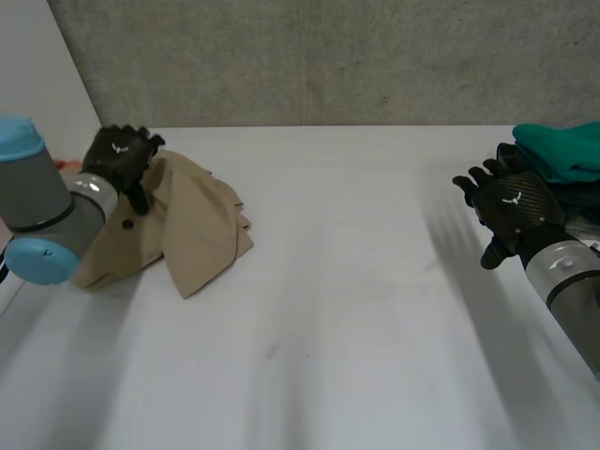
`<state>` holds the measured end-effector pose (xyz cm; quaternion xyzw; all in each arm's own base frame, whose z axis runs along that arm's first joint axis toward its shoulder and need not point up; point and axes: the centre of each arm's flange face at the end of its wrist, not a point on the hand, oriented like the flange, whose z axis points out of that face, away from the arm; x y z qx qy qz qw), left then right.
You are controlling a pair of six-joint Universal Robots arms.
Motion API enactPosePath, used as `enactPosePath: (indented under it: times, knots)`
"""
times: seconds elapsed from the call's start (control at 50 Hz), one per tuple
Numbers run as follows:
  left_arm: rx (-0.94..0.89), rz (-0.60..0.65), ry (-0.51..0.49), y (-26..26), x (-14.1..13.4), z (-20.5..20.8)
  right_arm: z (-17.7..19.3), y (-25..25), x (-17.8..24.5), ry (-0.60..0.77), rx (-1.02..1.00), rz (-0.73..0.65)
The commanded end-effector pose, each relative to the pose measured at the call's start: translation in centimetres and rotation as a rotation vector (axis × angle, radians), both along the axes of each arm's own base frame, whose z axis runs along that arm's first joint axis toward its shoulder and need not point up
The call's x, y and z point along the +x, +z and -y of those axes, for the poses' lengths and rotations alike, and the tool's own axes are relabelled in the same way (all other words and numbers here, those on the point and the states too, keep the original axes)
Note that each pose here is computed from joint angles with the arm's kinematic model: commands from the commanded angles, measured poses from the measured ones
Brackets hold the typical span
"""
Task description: Fold the laundry.
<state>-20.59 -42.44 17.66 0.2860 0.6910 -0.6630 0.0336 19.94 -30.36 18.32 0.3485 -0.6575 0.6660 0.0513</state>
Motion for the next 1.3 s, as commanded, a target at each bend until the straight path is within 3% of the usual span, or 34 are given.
enactPosePath:
  times: [0.02,0.18,0.36,0.46,0.58,0.74,0.8,0.88,0.94,1.12,1.18,1.3]
  knots:
    - [0.034,-0.023,-0.070,-3.5,0.9,2.5,0.0,-0.6,0.0,-0.002,0.018,-0.004]
    - [0.022,-0.065,-0.100,-2.8,-0.8,2.1,0.1,-0.9,-0.1,-0.010,0.025,-0.007]
    - [-0.170,-0.278,-0.289,9.6,-7.9,-4.2,0.1,-0.9,-0.2,-0.010,0.025,-0.007]
    - [-0.174,-0.380,-0.391,12.7,-11.0,-8.2,0.0,-0.9,-0.3,-0.013,0.028,-0.007]
    - [-0.078,-0.404,-0.462,10.1,-14.8,-11.3,0.1,-0.8,-0.4,-0.019,0.024,-0.005]
    - [0.094,-0.348,-0.410,1.0,-18.5,-12.6,0.0,-0.4,-0.5,-0.022,0.013,-0.004]
    - [0.112,-0.343,-0.440,0.4,-19.4,-13.8,0.0,-0.4,-0.5,-0.022,0.015,-0.003]
    - [0.113,-0.347,-0.438,0.7,-19.3,-14.0,-0.1,-0.5,-0.5,-0.024,0.020,-0.002]
    - [0.064,-0.369,-0.432,3.9,-18.5,-14.3,-0.2,-0.6,-0.4,-0.023,0.025,0.000]
    - [-0.011,-0.381,-0.320,9.3,-11.8,-14.2,-1.2,0.7,-0.5,-0.084,0.168,0.195]
    - [-0.005,-0.374,-0.283,8.9,-10.6,-13.5,-2.0,0.7,-0.3,-0.092,0.276,0.268]
    - [0.059,-0.293,-0.174,4.1,-7.9,-8.3,-4.5,0.5,1.6,-0.070,0.434,0.375]
